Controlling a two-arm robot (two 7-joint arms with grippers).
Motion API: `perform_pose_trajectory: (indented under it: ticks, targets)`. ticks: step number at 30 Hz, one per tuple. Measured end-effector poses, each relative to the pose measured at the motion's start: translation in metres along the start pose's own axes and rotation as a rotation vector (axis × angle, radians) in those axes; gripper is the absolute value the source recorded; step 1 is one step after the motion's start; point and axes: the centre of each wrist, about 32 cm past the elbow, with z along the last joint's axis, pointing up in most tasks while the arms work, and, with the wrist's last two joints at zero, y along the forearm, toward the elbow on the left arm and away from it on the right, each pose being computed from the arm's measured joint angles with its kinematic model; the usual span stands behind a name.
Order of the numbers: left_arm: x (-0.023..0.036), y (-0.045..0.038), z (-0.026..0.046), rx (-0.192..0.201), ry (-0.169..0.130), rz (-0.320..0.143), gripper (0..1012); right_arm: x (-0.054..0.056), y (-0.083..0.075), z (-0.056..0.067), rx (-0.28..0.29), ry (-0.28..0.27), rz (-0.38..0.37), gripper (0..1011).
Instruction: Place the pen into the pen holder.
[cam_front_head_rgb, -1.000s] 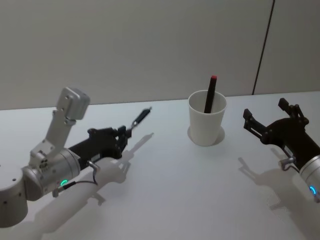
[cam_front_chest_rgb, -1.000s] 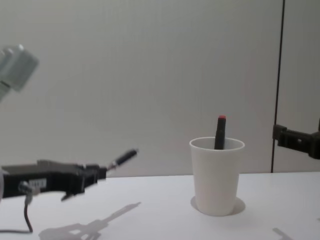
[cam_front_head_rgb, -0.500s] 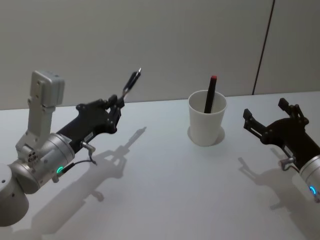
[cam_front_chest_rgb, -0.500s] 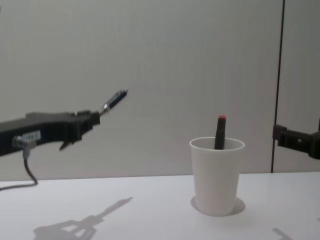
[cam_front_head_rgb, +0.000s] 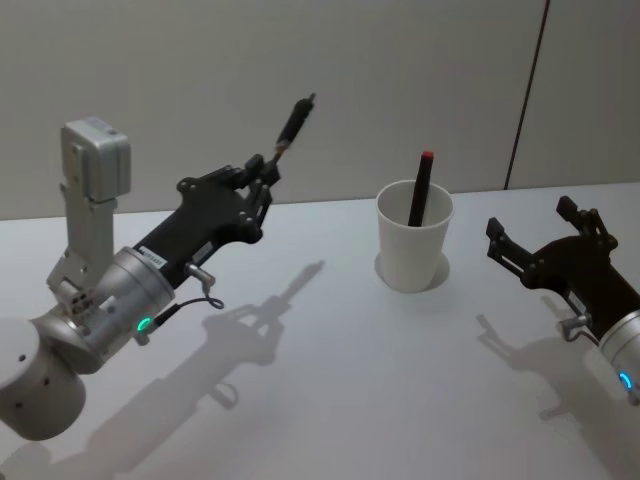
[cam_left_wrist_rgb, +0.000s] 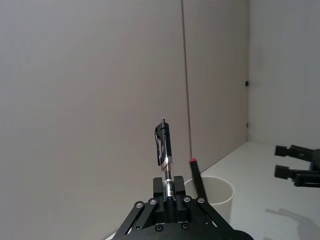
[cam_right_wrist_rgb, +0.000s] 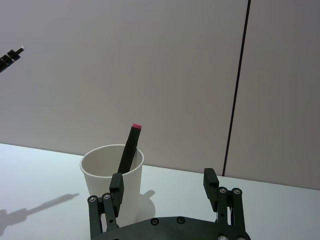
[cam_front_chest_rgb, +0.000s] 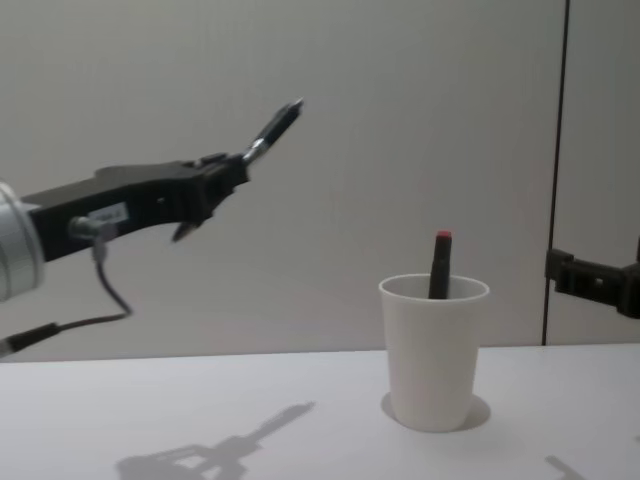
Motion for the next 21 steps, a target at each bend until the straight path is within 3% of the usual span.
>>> perform_pose_trajectory:
  ticks: [8, 21]
  targets:
    - [-0.0092, -0.0138, 0.0007, -0.021, 0.011, -0.101, 120, 0.0, 0.0, 0.0, 0.0, 0.0, 0.0, 1001]
    - [-0.0229, -0.0359, 0.0001, -0.006, 0.013, -0.249, 121, 0.0, 0.0, 0.0, 0.0, 0.0, 0.0, 1002]
